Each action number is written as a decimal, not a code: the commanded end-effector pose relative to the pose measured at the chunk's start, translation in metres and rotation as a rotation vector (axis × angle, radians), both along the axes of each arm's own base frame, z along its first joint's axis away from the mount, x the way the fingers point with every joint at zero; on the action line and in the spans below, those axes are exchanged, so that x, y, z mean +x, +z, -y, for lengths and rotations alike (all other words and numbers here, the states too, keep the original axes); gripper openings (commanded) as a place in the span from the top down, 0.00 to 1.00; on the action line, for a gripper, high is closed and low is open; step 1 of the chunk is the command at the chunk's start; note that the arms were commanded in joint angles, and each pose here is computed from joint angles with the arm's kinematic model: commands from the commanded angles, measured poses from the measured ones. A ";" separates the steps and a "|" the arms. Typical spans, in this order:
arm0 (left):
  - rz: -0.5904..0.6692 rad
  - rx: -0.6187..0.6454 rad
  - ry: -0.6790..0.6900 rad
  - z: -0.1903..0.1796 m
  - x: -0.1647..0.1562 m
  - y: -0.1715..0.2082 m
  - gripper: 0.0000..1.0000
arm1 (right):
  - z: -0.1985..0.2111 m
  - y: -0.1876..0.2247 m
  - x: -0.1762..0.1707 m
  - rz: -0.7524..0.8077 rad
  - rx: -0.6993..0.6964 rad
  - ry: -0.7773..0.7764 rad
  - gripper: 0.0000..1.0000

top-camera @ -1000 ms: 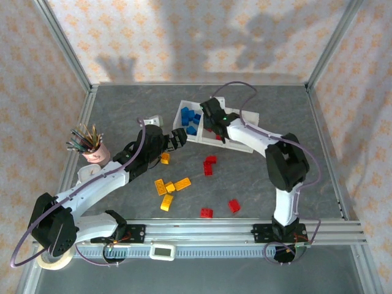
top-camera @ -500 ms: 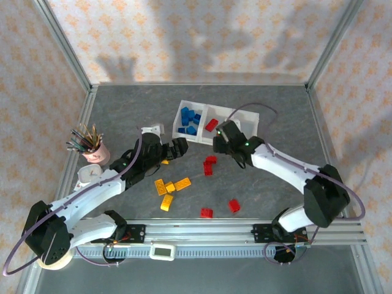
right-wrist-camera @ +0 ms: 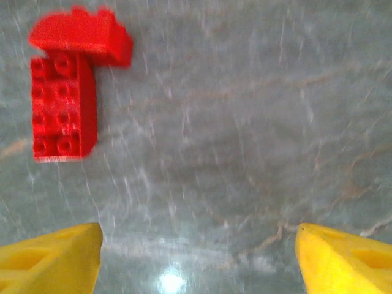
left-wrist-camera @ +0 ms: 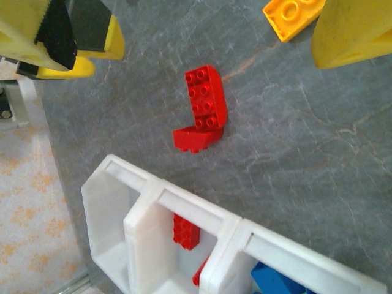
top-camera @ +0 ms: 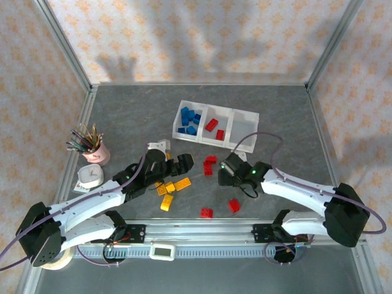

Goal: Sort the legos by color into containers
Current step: Pick up the lego from the bottom-center of the table, then place the lego in the container, then pick up the lego from the center of the table, then place the lego in the container, then pick up the lego from the center of the table, then place the lego in the container.

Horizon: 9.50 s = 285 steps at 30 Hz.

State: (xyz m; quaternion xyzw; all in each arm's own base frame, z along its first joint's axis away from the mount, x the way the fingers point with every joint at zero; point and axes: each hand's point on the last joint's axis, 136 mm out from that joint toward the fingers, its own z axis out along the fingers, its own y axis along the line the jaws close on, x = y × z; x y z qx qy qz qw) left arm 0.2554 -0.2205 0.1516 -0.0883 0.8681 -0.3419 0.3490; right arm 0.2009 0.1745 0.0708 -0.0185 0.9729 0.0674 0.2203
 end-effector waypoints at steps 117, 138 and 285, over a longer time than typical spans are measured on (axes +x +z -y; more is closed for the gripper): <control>0.034 0.074 0.130 -0.049 0.023 0.012 0.01 | -0.074 0.022 0.073 0.214 0.018 0.032 0.20; 0.016 0.074 0.165 -0.057 0.018 -0.003 0.01 | -0.099 -0.038 0.075 0.178 -0.083 0.087 0.40; 0.141 0.123 0.144 -0.034 0.081 0.053 0.01 | -0.059 0.070 0.247 0.411 -0.036 -0.130 0.49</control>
